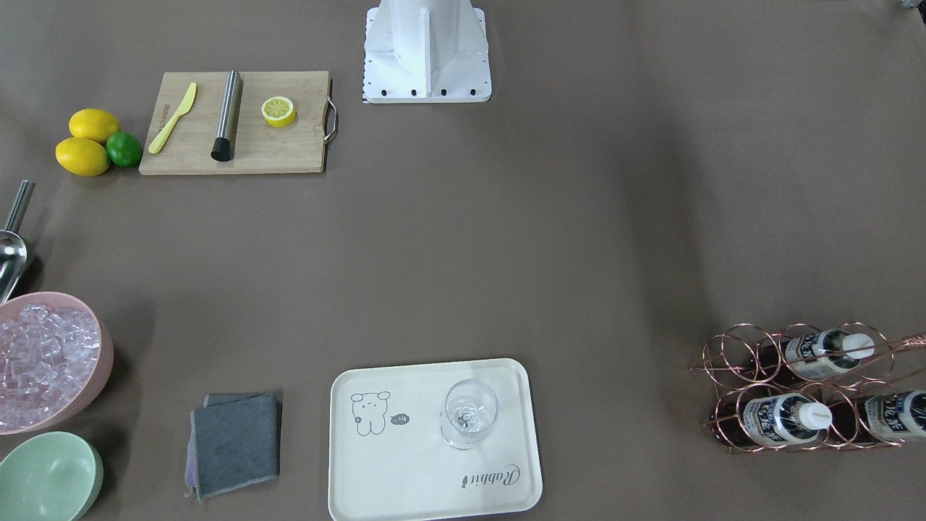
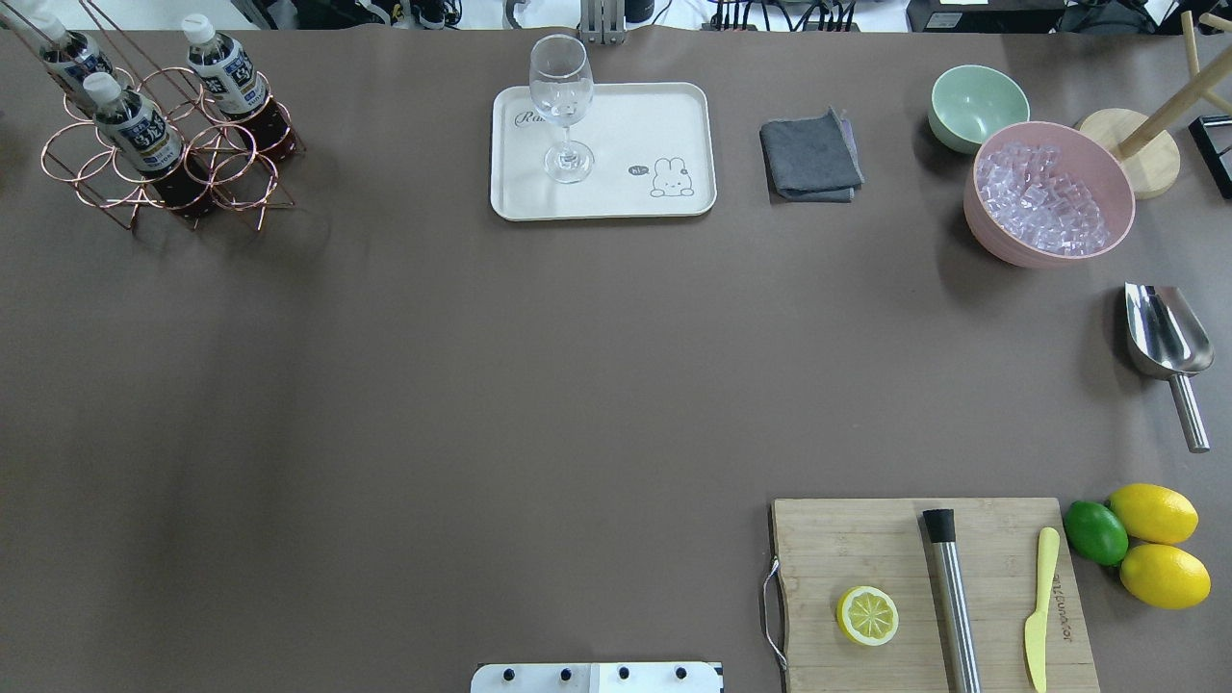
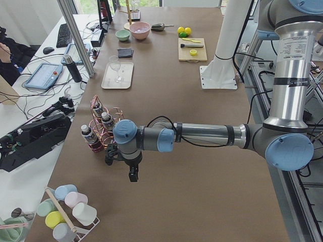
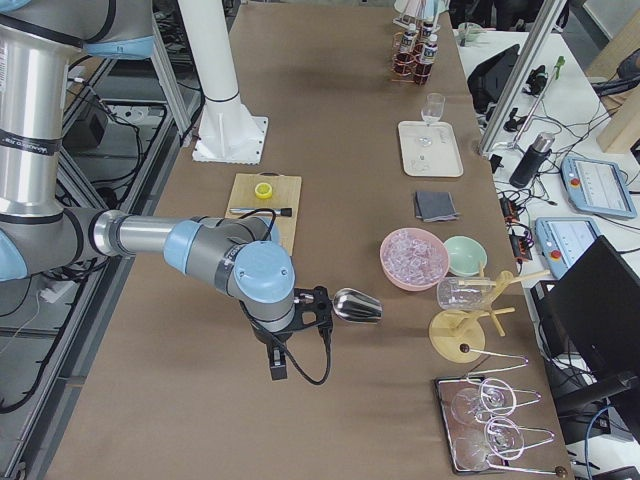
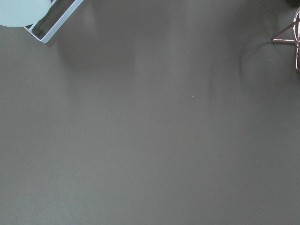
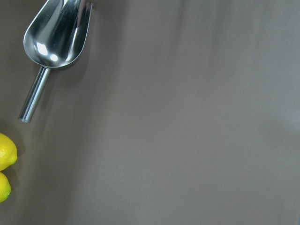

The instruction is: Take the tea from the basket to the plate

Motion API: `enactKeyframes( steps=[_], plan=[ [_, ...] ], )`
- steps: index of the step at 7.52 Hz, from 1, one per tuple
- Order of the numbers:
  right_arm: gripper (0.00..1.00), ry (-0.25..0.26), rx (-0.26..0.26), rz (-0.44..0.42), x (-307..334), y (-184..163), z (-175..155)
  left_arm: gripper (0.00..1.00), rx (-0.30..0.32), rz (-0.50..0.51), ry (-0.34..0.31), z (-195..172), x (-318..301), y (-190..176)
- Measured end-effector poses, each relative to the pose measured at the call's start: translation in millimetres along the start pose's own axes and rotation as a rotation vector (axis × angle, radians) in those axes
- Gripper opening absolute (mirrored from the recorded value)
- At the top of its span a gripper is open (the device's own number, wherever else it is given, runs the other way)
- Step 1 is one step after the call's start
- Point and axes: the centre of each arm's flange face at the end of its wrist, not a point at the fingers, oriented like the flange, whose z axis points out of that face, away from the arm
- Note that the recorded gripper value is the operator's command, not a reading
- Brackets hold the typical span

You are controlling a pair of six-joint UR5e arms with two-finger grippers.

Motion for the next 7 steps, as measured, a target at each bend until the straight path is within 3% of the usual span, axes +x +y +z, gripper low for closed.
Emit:
enactKeyframes(
  steps=[7],
  plan=[
    [1.00,0.039,-0.024,0.008,4.2,0.9,-0.7,0.98,0.002,0.002,0.001,-1.7,2.3,-6.7]
  ],
)
